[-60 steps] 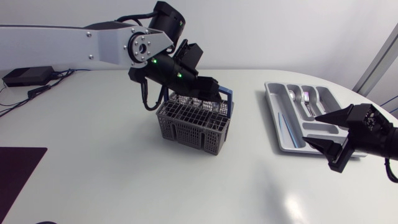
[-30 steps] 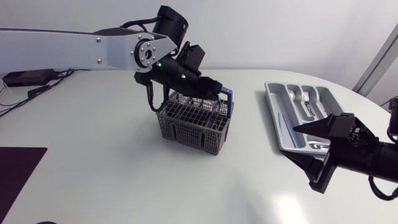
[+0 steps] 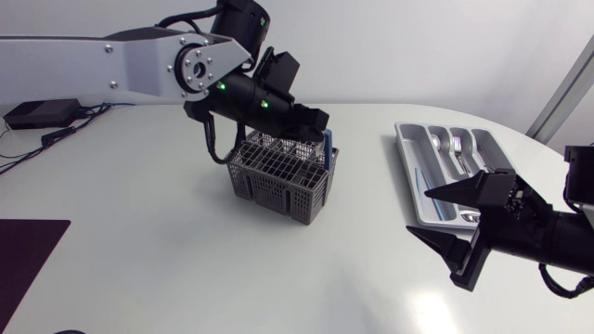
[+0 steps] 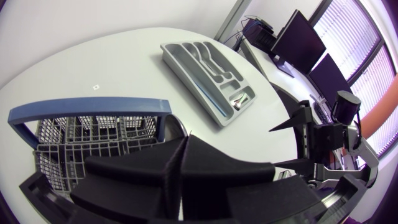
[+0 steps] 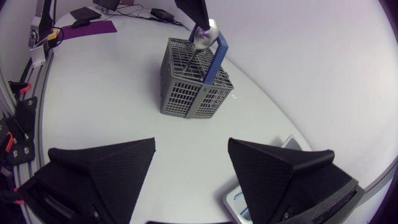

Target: Unload the cutlery basket into the drawer organizer.

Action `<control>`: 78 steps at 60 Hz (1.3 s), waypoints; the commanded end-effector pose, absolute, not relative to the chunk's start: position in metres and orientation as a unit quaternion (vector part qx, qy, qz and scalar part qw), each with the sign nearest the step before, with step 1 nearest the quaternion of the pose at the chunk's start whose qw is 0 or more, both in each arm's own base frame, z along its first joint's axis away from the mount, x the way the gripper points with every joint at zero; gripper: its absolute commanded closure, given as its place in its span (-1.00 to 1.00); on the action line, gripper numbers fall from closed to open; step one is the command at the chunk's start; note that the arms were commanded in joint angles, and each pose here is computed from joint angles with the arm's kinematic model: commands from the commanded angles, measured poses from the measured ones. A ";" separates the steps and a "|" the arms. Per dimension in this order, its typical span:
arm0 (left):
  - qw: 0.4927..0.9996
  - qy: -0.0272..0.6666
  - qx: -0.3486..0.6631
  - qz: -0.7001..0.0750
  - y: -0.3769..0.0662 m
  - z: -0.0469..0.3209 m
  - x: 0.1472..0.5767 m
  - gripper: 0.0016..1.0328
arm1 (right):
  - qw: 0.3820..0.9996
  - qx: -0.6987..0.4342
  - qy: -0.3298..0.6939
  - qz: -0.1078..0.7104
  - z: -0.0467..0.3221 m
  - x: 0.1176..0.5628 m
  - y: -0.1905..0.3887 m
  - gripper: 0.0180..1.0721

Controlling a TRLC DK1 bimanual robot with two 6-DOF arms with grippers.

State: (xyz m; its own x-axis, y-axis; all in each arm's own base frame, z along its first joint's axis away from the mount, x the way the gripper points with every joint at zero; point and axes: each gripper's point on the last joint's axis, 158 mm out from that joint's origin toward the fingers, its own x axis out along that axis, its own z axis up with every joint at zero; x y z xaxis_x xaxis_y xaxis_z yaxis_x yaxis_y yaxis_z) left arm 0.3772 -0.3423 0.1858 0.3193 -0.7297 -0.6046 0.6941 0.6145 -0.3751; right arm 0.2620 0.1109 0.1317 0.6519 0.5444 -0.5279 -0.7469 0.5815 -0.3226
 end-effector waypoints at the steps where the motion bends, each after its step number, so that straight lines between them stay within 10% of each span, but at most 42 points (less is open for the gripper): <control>1: 0.820 0.359 -0.024 -0.444 -0.338 0.210 0.371 0.77 | 0.868 -0.259 0.202 0.374 0.126 0.262 0.114 -0.60; 62: 0.785 0.223 -0.017 -0.578 -0.334 0.312 0.297 0.78 | 0.859 -0.242 0.186 0.411 0.155 0.268 0.138 -0.61; 78: 0.789 0.237 -0.019 -0.567 -0.326 0.290 0.299 0.78 | 0.857 -0.235 0.197 0.415 0.148 0.266 0.139 -0.61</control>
